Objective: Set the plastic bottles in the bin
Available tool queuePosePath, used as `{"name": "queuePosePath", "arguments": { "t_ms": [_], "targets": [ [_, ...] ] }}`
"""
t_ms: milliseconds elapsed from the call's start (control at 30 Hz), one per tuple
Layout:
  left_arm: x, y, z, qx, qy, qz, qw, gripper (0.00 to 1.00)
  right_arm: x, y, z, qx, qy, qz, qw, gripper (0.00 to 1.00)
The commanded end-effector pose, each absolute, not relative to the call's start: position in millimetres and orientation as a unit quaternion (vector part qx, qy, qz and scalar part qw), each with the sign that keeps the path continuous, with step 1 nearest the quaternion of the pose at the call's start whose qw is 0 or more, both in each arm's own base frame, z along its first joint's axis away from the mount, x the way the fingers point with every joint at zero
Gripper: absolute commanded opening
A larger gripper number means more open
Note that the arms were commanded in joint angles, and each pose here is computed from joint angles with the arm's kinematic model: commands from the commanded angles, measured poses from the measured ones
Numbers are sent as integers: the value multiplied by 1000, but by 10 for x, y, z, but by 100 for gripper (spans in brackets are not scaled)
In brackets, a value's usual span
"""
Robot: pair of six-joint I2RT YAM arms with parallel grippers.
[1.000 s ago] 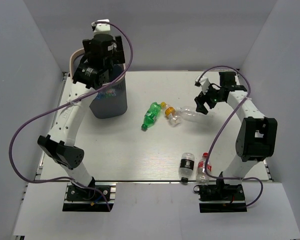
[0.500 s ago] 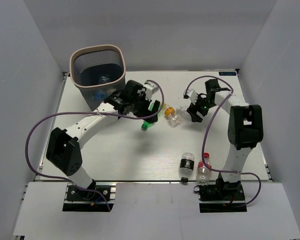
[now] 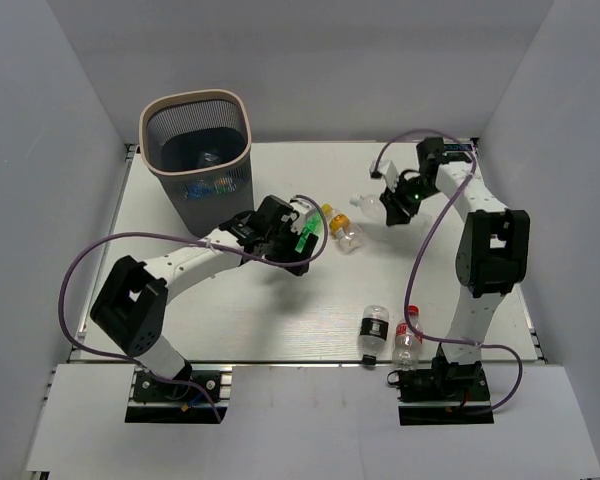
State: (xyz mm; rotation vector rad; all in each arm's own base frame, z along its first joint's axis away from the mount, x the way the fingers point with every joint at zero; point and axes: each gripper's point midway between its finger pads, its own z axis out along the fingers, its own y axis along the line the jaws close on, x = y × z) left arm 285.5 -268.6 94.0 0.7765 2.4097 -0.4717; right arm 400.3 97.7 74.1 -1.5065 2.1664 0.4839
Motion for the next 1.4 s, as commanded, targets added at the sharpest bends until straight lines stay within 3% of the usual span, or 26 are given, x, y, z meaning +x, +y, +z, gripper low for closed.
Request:
{"name": "queuePosePath", "arguments": {
  "t_ms": [0,100,300,333,400,433,500,533,567,700,800,1033,1367],
  "targets": [
    [2910,-2754,1272,285,876,-186,342,100,4030,1423,1944,-554,721,236,342,10],
    [2813,-2749,1203,288,879,-184,334,100,4076,1903,3054,-572,633,269,448,10],
    [2546,-2695,1197,275,882,-191,332,100,3728,2965,4123,-572,489,377,540,8],
    [2485,-2677,1150,271,884,-191,330,100,3840,3116,4471,-581,404,351,613,8],
    [2414,-2636,1143,264,884,-192,334,100,3631,3353,4574,-549,399,412,608,5],
    [2367,-2647,1143,265,884,-196,333,100,3614,3412,4893,-539,337,399,660,5],
    [2326,-2608,1153,253,886,-193,338,100,3542,3667,5203,-525,297,407,686,5],
    [2298,-2632,1188,257,882,-197,341,100,3685,3800,4997,-514,319,425,673,6],
    [2291,-2594,1164,249,886,-193,342,100,3532,3904,5259,-511,286,432,686,6],
    [2221,-2591,1155,247,886,-189,346,100,3728,4231,5316,-460,269,428,730,6],
    [2162,-2608,1142,243,887,-192,343,100,3603,4370,5560,-441,239,428,752,8],
    [2074,-2628,1123,245,888,-191,340,100,3778,4846,5261,-415,252,413,770,12],
    [1976,-2597,1117,236,891,-183,343,100,4055,5206,4574,-418,320,408,746,59]
  ]
}}
